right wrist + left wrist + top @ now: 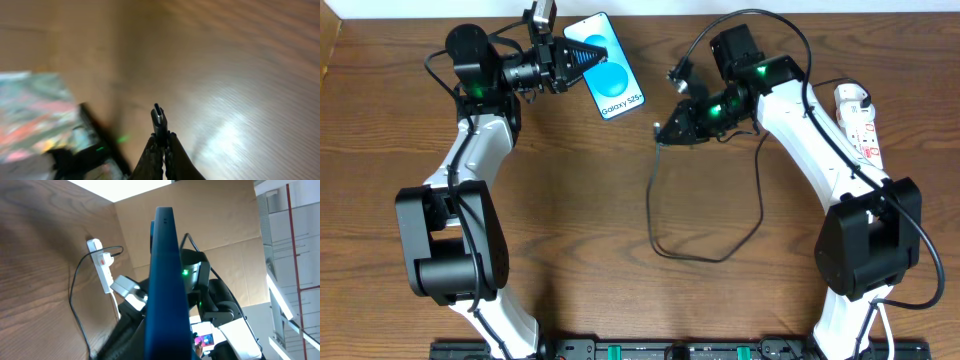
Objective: Plug charger to phone and switch on socket
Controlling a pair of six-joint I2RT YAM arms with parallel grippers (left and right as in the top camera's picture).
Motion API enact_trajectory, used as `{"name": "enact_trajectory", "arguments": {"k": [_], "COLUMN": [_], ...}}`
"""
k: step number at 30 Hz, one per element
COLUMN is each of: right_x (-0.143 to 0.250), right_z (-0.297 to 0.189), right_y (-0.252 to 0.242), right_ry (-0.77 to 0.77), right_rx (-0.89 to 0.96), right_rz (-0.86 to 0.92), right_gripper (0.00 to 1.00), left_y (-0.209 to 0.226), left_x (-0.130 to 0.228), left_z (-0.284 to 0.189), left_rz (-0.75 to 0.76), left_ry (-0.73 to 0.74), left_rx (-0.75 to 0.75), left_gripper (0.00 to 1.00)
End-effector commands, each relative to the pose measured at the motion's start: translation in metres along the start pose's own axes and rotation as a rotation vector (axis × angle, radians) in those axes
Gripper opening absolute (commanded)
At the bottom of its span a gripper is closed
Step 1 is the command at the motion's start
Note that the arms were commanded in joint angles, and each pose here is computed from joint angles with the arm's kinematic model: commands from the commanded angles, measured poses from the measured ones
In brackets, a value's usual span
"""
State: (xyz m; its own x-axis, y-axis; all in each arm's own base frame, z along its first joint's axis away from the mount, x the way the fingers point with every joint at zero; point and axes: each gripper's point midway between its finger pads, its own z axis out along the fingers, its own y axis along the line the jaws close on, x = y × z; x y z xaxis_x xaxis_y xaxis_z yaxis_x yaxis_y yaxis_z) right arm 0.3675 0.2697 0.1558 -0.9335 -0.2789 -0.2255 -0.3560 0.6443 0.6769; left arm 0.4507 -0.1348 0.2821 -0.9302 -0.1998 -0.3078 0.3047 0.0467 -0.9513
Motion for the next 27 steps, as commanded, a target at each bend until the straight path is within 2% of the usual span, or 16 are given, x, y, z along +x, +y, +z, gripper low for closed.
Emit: {"name": "enact_trajectory", "arguments": {"k": [1,10,17,27], "right_x": [0.004,0.039,0.044,0.052], "right_z": [-0.004,0.013,0.025,0.051], "right_y": [-0.054,-0.111,-0.132,-0.148], "right_ry": [-0.014,0.005,-0.032,0.013], "right_rx": [0.281,0.471,0.522,0.527], "right_rz": [0.11,0.319,0.365,0.401], "right_gripper": [0.01,0.01,0.01,0.01], "left_y": [-0.015,-0.015,-0.015,-0.015], "left_x": [0.002,0.002,0.002,0.005], "left_z": [0.001,0.001,0.001,0.001], "left_rz": [0.074,0.075,0.074,0.074], "left_ry": [0.021,0.021,0.022,0.039], "left_rx": [0.01,0.01,0.01,0.013], "left_gripper": [0.07,0.07,0.07,0.07]}}
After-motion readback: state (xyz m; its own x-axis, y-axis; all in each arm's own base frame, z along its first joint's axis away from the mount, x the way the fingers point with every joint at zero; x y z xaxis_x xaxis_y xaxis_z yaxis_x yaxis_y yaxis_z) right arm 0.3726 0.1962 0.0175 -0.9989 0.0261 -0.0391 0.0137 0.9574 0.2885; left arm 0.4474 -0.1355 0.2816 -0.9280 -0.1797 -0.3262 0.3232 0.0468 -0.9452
